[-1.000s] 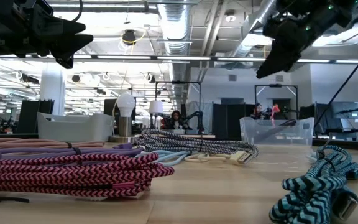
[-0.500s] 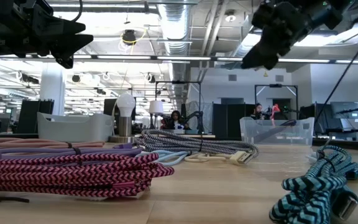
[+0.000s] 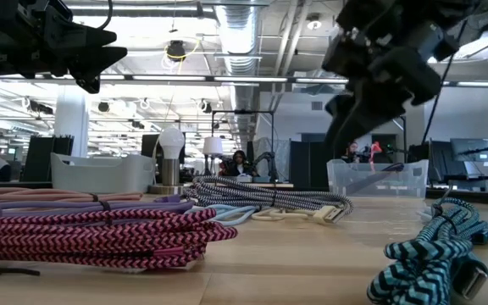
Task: Pick & Place USB Port
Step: Put the white patterned charger cable into the transparent bin
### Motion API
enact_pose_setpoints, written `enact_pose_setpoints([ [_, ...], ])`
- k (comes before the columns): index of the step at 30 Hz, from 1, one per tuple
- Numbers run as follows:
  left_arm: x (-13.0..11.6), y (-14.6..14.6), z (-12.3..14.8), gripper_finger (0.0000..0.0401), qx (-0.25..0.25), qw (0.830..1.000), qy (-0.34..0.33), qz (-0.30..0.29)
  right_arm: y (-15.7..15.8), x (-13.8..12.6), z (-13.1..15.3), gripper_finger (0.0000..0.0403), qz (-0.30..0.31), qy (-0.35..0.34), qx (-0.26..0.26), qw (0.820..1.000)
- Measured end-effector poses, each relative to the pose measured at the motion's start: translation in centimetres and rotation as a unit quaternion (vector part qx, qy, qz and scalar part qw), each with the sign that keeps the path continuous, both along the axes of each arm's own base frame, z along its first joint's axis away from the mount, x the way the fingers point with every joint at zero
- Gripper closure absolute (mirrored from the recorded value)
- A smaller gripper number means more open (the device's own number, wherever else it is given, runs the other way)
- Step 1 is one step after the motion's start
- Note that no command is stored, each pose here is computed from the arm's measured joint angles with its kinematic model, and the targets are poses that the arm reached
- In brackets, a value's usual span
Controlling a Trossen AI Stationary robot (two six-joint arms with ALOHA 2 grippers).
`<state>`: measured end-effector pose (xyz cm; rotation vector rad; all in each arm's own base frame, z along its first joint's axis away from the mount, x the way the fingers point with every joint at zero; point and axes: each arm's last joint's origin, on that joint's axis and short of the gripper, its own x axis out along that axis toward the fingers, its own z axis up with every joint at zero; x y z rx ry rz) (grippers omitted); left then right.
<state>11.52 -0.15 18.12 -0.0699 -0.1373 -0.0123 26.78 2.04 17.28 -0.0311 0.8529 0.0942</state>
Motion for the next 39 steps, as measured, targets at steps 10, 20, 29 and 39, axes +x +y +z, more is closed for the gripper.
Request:
enact_pose_setpoints([
  [10, 0.0, 0.0, 0.0, 0.0242, 0.0, 1.0, 0.0, 0.0, 2.7, 1.5, -4.2, 0.0198, 0.027, 0.036, 0.015, 0.999],
  [20, 0.0, 0.0, 0.0, 0.0242, 0.0, 1.0, 0.0, 0.0, 3.8, 2.3, -6.3, 0.0221, 0.028, 0.038, 0.023, 0.999],
  [29, 0.0, 0.0, 0.0, 0.0242, 0.0, 1.0, 0.0, 0.0, 3.4, 2.4, -6.1, 0.0376, 0.027, 0.029, 0.005, 0.999],
  [39, 0.0, 0.0, 0.0, 0.0242, 0.0, 1.0, 0.0, 0.0, 3.2, 2.1, -5.8, 0.0387, 0.038, 0.037, -0.005, 0.999],
])
